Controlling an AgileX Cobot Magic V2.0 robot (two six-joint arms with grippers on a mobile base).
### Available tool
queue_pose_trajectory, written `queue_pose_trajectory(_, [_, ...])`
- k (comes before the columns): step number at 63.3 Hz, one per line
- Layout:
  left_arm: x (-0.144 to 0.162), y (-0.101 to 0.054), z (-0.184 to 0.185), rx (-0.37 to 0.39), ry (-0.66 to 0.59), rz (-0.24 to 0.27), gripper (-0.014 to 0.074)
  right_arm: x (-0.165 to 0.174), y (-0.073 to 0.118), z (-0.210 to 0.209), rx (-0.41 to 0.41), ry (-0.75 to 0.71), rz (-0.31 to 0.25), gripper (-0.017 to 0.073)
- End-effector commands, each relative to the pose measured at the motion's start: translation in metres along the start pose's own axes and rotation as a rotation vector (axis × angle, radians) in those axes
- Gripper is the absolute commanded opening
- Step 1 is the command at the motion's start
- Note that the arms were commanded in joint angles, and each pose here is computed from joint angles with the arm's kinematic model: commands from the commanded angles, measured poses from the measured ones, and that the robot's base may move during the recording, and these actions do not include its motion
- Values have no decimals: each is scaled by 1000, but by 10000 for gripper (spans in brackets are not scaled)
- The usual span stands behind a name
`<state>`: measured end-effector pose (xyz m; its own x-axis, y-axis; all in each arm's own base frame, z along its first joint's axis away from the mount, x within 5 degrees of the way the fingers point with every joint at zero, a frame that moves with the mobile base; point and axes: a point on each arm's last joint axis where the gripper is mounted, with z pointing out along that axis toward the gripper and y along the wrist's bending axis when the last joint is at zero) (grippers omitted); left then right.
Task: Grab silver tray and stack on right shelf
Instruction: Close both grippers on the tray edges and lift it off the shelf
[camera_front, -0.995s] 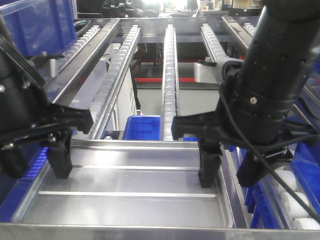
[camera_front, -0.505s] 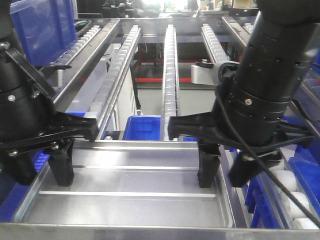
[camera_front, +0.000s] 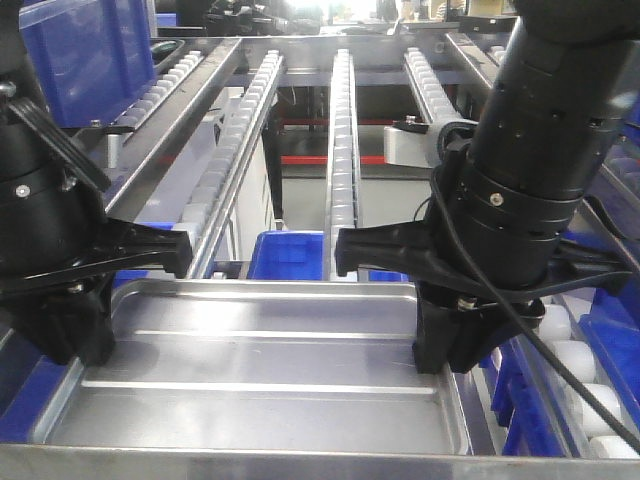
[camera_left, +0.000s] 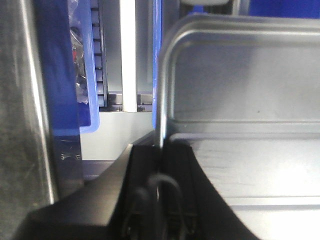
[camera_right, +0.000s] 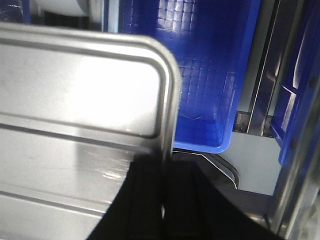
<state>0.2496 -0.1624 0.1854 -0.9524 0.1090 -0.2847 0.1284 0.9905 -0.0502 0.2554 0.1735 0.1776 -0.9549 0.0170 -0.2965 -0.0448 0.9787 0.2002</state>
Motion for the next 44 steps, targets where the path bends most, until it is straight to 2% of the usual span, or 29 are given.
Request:
queue_pose_trajectory(1, [-12,-2,-26,-3,-86,34,-93,-6,0,-25,-8,-62,-50,57])
queue_pose_trajectory(8, [-21,-9,-52,0,-131,51,-93,-11,2,-44,-12,-93,-62,57])
queue_pose_trajectory(20, [-35,-19,-104,-19,-199,79,-93,-29,6,-94,40,-148,-111,57])
queue_pose_trajectory(35, [-44,-21,-155,17,-267,48,-93,-39,11,-154,0,-267,-104,57])
queue_pose_trajectory(44, [-45,-19,-170,26,-296,39,-93,-37,9,-169,-12,-299,-102,57])
